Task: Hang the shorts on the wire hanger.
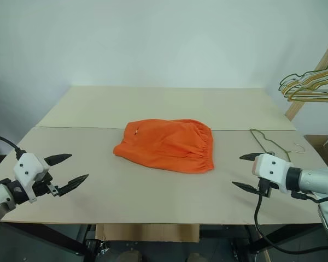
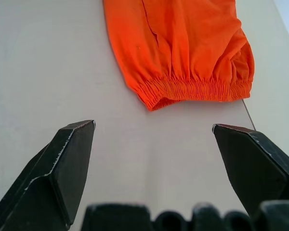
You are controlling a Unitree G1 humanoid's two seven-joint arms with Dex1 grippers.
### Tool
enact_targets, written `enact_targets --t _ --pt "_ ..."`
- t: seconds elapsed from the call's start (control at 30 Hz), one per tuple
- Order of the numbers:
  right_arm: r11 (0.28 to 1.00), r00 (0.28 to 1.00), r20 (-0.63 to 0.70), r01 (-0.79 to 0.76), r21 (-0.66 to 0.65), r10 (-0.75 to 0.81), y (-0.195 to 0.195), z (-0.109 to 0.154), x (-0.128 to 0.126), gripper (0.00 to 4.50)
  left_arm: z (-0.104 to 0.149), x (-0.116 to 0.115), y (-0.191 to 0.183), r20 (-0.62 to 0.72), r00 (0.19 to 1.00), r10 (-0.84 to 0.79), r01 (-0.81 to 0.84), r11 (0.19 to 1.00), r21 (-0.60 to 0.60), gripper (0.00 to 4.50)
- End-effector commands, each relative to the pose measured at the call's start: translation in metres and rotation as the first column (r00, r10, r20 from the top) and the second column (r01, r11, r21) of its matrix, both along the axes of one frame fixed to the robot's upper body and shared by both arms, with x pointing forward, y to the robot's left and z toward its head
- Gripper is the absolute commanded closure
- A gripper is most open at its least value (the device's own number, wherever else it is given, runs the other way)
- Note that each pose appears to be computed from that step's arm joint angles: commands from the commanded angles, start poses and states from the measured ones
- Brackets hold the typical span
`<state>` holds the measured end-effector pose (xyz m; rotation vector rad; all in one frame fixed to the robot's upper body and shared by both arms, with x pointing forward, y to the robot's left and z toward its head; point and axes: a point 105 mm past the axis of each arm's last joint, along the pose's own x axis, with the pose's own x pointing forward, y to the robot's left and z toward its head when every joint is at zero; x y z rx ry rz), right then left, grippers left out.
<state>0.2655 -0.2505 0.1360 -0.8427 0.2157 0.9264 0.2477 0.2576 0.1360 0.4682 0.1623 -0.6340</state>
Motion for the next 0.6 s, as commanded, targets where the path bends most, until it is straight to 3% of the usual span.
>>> enact_targets --t 0.03,0.47,0.6 --pt "1.0 0.998 0.068 -0.017 -0.012 0.017 0.003 0.015 0.001 0.0 0.011 0.001 -0.003 0.041 0.999 -0.027 0.028 1.0 -0.013 0.01" --pt "1.0 0.997 0.078 -0.018 -0.016 0.019 0.004 0.019 0.006 0.0 0.011 0.005 -0.009 0.053 0.998 -0.045 0.044 0.999 0.021 0.01" --pt "0.995 0.991 0.111 -0.06 -0.082 0.069 0.008 0.023 0.009 0.0 0.004 0.002 -0.013 0.024 0.997 -0.073 0.072 0.997 0.031 0.01"
